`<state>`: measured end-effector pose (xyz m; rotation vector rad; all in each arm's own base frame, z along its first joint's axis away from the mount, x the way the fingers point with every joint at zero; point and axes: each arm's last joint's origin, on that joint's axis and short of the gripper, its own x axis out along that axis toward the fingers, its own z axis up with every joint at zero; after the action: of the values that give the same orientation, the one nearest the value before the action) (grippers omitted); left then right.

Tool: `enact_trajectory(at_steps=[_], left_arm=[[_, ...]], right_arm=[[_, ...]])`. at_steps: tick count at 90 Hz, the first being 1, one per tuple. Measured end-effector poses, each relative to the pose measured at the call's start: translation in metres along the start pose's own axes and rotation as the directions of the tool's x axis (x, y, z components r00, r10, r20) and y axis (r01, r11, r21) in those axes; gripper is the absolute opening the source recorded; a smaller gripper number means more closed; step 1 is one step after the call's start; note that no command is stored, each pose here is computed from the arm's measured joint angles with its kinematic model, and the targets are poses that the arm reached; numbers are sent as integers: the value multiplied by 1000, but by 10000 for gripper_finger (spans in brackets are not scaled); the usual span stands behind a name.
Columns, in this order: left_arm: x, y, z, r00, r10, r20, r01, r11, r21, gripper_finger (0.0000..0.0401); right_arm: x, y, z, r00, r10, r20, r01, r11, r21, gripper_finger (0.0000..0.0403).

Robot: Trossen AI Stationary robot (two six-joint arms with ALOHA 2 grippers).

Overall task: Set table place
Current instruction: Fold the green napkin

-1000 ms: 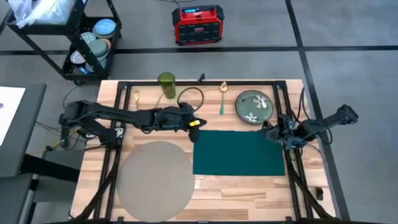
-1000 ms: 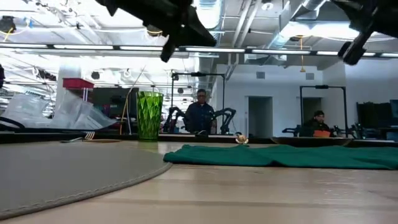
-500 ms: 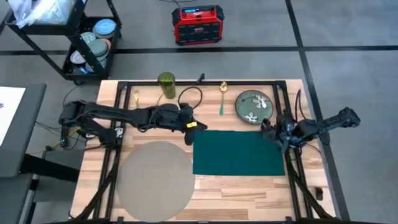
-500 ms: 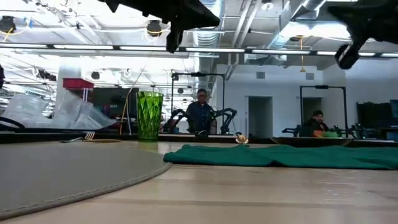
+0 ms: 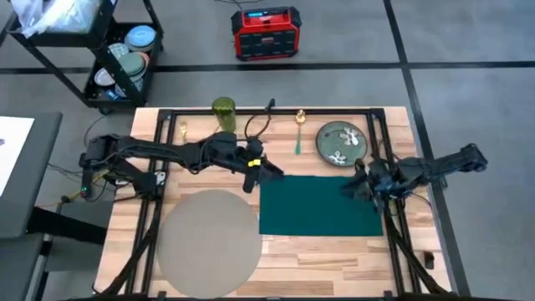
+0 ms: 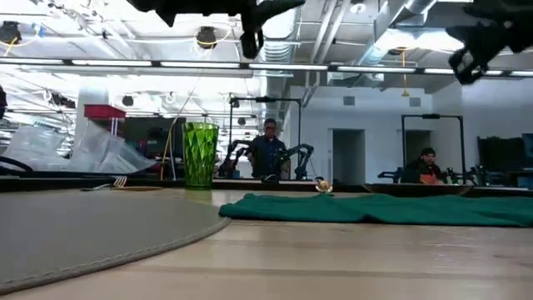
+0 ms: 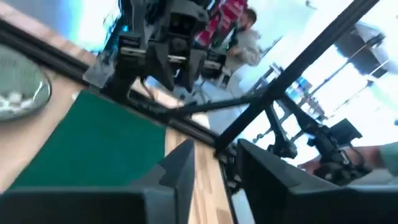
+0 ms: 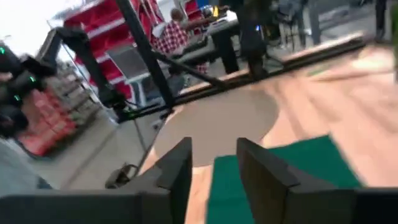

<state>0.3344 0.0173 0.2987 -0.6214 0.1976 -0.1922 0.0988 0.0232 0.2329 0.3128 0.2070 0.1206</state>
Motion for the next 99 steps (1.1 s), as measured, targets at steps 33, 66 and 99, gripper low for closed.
enact_trajectory(at_steps=[33, 66, 99], left_arm=[[-7, 28, -10, 945, 318, -80, -319, 948, 0, 164], [13, 59, -32, 896, 419, -150, -436, 894, -106, 164], [41, 90, -71, 883, 363, -299, -410, 905, -111, 164]], right_arm=[[33, -13, -2, 892, -265, -368, 251, 964, -85, 214], [34, -32, -18, 718, -476, -508, 690, 581, 432, 157], [18, -28, -34, 549, -598, -583, 826, 281, 489, 138]])
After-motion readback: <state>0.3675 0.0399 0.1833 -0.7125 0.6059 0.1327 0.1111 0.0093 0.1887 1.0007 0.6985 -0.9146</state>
